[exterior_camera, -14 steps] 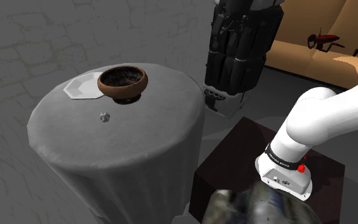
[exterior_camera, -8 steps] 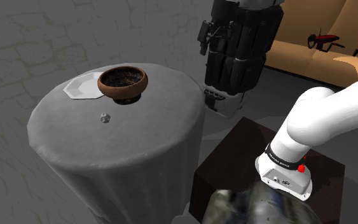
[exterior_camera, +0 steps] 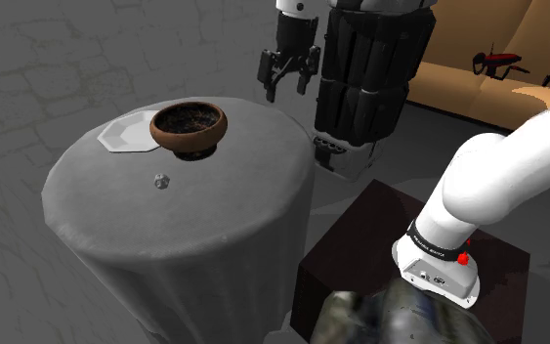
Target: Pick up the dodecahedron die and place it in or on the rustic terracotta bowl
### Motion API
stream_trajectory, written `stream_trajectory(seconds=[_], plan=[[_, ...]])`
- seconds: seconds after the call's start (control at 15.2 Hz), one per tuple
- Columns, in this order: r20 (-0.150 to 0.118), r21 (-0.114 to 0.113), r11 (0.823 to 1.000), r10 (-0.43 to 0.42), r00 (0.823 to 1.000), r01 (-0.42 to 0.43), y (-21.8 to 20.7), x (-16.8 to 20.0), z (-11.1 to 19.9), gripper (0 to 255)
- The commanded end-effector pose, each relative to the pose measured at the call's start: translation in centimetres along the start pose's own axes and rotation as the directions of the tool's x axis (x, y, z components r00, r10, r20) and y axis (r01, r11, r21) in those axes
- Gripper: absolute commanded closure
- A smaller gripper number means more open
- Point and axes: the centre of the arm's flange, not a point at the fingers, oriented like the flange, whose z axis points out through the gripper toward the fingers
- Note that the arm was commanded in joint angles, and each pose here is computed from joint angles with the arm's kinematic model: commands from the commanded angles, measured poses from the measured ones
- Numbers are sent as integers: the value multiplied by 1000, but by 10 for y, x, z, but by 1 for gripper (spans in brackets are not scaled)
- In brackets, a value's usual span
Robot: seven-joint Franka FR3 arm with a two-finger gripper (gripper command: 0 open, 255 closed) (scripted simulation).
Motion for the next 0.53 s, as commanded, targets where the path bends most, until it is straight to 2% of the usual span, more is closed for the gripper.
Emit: stream_trajectory(seconds=[0.0, 0.46], plan=[[8, -5, 1000, 0, 1000, 0, -26, 7, 12, 0], [36, -27, 1000, -4, 999, 5, -113, 28, 47, 0]])
